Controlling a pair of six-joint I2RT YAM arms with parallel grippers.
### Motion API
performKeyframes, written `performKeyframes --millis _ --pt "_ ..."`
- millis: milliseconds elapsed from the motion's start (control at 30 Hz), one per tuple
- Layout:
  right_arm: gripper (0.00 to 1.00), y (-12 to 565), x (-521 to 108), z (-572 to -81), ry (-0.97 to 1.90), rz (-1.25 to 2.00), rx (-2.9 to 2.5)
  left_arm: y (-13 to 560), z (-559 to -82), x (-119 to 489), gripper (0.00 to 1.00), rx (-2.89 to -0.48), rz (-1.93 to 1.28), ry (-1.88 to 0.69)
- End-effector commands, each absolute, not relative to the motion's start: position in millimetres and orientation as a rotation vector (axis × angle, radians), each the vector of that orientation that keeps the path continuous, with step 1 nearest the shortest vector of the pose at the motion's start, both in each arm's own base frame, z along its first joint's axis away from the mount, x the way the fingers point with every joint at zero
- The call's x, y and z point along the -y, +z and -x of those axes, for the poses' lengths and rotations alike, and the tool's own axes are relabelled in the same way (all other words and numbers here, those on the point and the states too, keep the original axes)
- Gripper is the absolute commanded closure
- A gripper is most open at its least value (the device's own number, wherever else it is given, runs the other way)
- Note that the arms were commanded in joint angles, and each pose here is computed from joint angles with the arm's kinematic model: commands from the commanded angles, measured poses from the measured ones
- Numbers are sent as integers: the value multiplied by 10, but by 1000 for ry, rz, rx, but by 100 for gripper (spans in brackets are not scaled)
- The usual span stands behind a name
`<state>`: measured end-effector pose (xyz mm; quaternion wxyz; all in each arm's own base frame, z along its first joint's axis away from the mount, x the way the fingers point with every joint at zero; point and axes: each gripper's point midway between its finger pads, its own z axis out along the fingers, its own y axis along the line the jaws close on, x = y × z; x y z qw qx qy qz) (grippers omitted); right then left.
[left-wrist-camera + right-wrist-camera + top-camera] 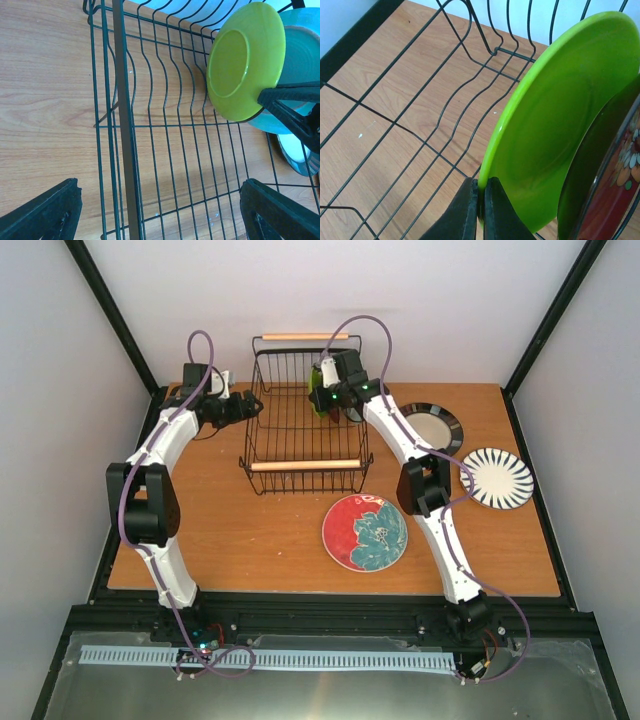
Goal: Load the plates into the dish rack
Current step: Insert the plate into the dish rack.
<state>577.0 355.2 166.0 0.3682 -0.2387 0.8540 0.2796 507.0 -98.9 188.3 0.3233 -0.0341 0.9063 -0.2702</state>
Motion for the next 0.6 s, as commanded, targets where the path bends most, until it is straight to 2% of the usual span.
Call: performKeyframes --millis 0,267,567 --pt "97 1636 -3587 -5827 744 606 -2173 2024 -5139 978 12 -2346 49 -683" --pt "97 1721 -3677 -5774 799 634 -2143 1970 -5145 973 12 -2358 48 -680" --pt "96 1491 -3536 -5812 745 609 -2210 1988 -5147 946 12 -2356 49 -670"
